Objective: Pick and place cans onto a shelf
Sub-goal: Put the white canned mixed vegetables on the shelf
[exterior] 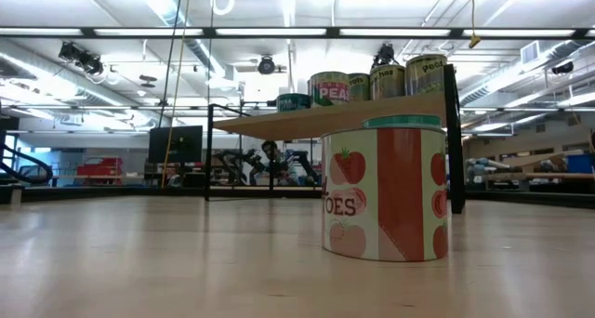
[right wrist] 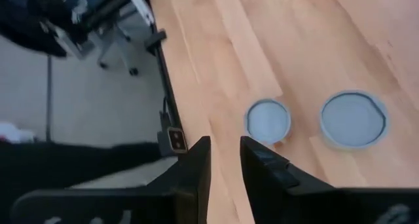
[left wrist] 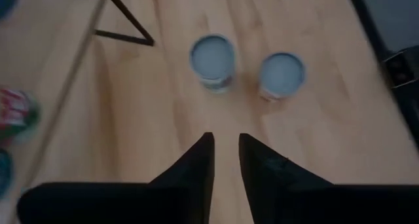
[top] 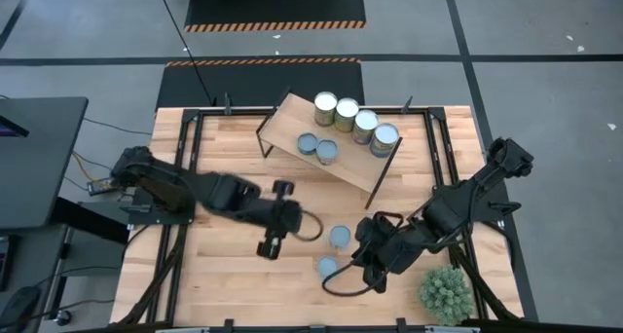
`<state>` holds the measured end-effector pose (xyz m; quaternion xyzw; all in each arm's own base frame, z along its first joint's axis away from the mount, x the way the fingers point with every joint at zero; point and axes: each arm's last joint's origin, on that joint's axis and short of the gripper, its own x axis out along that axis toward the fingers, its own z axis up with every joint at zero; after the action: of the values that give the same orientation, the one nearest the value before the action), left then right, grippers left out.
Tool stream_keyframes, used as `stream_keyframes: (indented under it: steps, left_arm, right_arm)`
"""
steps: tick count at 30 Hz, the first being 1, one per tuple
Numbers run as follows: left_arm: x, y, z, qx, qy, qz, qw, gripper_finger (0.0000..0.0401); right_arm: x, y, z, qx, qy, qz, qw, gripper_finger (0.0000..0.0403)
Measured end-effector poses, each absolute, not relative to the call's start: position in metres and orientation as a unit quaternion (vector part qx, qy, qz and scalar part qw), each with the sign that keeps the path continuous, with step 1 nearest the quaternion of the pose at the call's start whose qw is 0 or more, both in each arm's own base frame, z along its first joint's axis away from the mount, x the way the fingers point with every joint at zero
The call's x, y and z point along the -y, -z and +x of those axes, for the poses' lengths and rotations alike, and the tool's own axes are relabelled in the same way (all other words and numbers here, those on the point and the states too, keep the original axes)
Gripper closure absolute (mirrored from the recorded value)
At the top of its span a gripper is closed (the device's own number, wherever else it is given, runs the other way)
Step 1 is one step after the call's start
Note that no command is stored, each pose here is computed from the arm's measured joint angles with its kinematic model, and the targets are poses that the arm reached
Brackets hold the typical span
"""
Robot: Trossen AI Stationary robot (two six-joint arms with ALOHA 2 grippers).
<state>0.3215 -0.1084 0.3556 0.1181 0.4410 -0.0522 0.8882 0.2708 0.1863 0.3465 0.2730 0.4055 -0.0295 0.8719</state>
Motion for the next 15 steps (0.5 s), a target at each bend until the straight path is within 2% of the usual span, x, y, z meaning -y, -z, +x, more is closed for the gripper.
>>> stream_keyframes:
  steps: [7, 15]
  left_arm:
    - [0.124, -0.352, 0.282, -0.411, 0.004, 0.074, 0.909, 0.0351]
    - [0.120, -0.359, 0.242, -0.355, -0.039, 0.065, 0.932, 0.0358]
  right_arm:
    - [-0.184, -0.356, 0.297, -0.447, 0.006, 0.235, 0.863, 0.0328]
    - [-0.183, -0.354, 0.344, -0.456, -0.026, 0.221, 0.862, 0.0335]
